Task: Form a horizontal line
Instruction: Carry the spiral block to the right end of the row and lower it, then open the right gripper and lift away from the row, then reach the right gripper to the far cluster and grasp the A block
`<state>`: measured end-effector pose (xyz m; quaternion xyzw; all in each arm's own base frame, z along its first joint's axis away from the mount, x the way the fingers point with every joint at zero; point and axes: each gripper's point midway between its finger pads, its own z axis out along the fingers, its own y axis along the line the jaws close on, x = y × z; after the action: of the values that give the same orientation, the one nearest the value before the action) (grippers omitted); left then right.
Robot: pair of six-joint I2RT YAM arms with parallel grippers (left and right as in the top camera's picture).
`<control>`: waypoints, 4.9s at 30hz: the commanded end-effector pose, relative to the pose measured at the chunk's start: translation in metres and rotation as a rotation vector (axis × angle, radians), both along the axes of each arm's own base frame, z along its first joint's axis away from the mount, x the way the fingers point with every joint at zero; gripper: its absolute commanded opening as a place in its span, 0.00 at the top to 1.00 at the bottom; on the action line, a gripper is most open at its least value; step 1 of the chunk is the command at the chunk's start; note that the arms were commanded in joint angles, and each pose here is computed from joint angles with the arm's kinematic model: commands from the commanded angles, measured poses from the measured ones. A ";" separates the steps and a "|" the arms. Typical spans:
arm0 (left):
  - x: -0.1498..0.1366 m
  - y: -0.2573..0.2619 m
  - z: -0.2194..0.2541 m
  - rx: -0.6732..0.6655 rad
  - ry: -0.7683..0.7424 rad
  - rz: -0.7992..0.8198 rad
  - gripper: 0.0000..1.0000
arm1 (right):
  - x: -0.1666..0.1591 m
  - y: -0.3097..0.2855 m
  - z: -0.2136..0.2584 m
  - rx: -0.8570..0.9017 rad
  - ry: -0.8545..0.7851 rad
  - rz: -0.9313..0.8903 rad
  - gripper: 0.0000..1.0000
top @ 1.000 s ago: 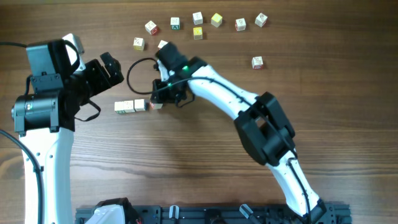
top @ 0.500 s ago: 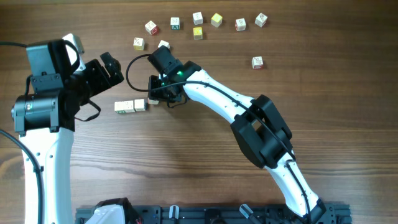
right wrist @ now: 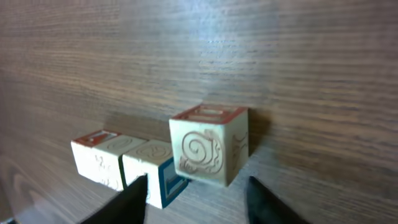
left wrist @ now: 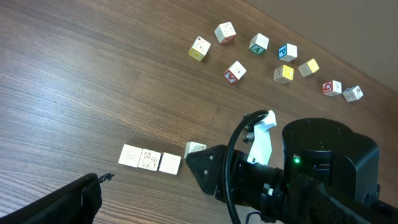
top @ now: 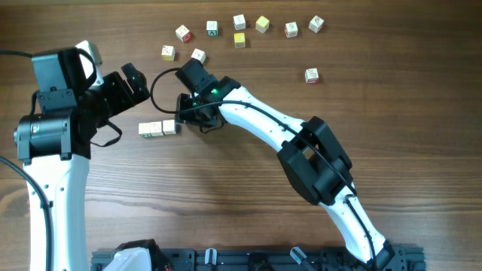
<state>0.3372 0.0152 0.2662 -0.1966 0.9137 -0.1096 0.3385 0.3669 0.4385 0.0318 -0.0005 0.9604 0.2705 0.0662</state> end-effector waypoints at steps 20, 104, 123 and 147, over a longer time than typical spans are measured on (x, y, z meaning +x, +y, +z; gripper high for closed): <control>-0.001 0.003 -0.002 0.001 0.003 0.016 0.00 | 0.071 0.003 0.005 -0.036 -0.398 0.073 0.80; -0.001 0.003 -0.002 0.001 0.003 0.016 0.00 | -0.011 -0.018 -0.009 0.294 0.237 0.274 0.96; -0.001 0.003 -0.002 0.001 0.003 0.016 0.00 | 0.013 -0.048 -0.046 -0.013 0.092 0.159 0.96; -0.001 0.003 -0.002 0.001 0.003 0.016 0.00 | 0.184 -0.171 0.087 0.021 -0.547 0.138 0.00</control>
<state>0.3372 0.0153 0.2662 -0.1966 0.9137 -0.1094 0.3385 0.5231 0.2833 0.0972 -0.1262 0.9018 0.3484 0.2224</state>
